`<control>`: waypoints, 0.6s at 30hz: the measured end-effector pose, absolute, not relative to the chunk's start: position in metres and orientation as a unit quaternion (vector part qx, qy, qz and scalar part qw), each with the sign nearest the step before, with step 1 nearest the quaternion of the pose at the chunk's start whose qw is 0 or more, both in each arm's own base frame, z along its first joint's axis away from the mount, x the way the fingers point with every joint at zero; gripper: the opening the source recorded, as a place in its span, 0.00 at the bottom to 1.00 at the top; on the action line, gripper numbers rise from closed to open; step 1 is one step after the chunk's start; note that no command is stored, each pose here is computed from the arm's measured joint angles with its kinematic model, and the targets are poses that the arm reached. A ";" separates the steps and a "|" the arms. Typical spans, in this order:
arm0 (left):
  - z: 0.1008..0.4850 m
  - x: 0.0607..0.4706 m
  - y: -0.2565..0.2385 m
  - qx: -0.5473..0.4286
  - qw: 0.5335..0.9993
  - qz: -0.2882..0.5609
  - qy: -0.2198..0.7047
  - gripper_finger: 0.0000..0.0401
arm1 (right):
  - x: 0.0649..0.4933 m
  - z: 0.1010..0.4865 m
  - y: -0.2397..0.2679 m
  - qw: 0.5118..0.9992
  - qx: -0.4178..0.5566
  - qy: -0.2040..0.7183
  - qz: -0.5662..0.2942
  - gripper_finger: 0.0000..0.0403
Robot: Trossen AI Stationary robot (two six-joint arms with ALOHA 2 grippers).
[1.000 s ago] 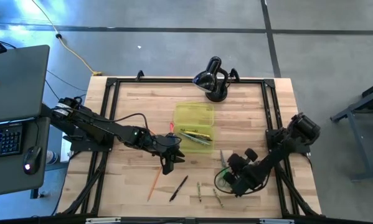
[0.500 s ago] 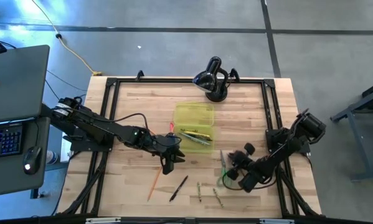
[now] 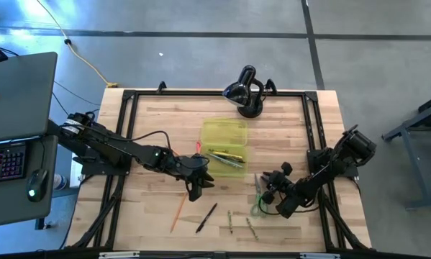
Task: Pick & place school supplies into a supply box
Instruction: Put the blue pencil into the yellow school supply box
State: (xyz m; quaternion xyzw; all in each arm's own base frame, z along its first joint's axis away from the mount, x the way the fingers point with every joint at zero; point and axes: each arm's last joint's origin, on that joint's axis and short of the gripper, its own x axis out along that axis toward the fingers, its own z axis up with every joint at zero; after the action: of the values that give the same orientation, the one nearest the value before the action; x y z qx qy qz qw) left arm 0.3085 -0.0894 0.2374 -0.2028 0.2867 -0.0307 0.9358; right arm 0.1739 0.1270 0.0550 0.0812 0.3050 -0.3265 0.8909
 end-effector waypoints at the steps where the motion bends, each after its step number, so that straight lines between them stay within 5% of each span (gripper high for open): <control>1: 0.237 0.308 -0.089 -0.203 0.936 -0.031 0.287 0.35 | 0.173 0.055 0.126 0.891 0.083 0.304 -0.327 0.19; 8: 0.237 0.308 -0.089 -0.203 0.936 -0.029 0.287 0.35 | 0.168 0.053 0.126 0.894 0.094 0.295 -0.325 0.02; 18: 0.237 0.308 -0.089 -0.203 0.936 -0.029 0.287 0.35 | 0.180 0.067 0.132 0.903 0.087 0.281 -0.314 0.01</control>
State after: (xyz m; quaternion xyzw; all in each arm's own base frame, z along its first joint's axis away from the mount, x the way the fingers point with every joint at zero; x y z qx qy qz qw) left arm 0.3084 -0.0893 0.2373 -0.2032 0.2871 -0.0290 0.9357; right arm 0.1804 0.1315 0.0666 0.0868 0.2807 -0.3138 0.9029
